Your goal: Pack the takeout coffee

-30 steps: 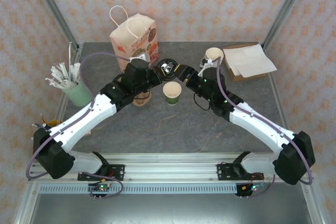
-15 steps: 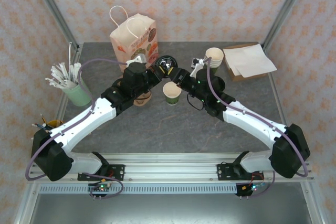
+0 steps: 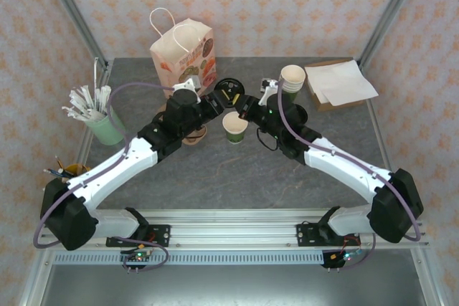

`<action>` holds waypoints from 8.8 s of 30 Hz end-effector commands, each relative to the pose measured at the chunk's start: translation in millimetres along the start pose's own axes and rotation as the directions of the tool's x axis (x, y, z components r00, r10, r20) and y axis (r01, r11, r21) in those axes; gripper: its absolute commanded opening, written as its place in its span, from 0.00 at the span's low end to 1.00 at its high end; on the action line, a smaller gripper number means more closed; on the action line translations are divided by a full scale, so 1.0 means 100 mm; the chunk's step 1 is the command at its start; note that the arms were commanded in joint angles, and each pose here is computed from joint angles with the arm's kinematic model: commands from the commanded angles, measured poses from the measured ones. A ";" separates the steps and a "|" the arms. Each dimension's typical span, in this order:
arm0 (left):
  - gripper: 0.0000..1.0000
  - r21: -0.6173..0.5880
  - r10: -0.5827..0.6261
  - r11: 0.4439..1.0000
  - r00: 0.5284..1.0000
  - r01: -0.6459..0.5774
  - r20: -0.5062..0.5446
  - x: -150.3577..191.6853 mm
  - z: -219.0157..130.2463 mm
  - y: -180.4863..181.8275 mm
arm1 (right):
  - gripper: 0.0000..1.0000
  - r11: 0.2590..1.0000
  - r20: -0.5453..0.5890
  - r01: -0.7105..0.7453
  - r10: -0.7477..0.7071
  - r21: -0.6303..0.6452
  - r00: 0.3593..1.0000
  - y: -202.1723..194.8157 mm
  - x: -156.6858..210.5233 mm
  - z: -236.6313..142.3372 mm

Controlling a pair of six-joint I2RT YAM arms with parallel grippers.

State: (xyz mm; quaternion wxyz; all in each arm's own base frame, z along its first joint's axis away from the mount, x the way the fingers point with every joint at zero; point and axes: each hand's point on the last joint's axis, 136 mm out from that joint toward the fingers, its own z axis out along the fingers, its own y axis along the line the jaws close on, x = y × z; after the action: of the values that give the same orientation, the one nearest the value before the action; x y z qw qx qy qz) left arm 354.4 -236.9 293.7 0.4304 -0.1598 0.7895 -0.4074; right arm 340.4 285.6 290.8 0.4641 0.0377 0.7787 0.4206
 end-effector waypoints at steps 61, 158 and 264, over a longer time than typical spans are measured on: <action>0.43 -0.133 -0.367 0.929 0.830 0.344 -0.419 -0.68 -0.70 -0.14 | 0.00 -0.583 0.027 0.172 -0.249 0.794 -0.968 1.44 -0.40 -0.27; 0.00 -0.337 0.278 0.665 0.639 -0.667 -0.718 0.45 0.67 0.87 | 0.68 0.930 -0.336 -0.351 0.368 0.114 0.867 -1.16 0.52 -0.13; 0.00 -0.545 0.067 0.642 0.747 -0.540 -0.662 0.96 0.60 1.42 | 0.51 0.891 -0.354 -0.452 0.432 0.030 0.829 -0.98 1.17 0.18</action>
State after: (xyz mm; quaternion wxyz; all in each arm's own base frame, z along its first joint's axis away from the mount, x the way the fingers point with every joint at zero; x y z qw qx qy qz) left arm 380.7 -243.8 139.2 0.1916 -0.0530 0.9786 -0.0534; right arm 310.0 279.2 118.2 0.1847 0.1364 0.8254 0.5158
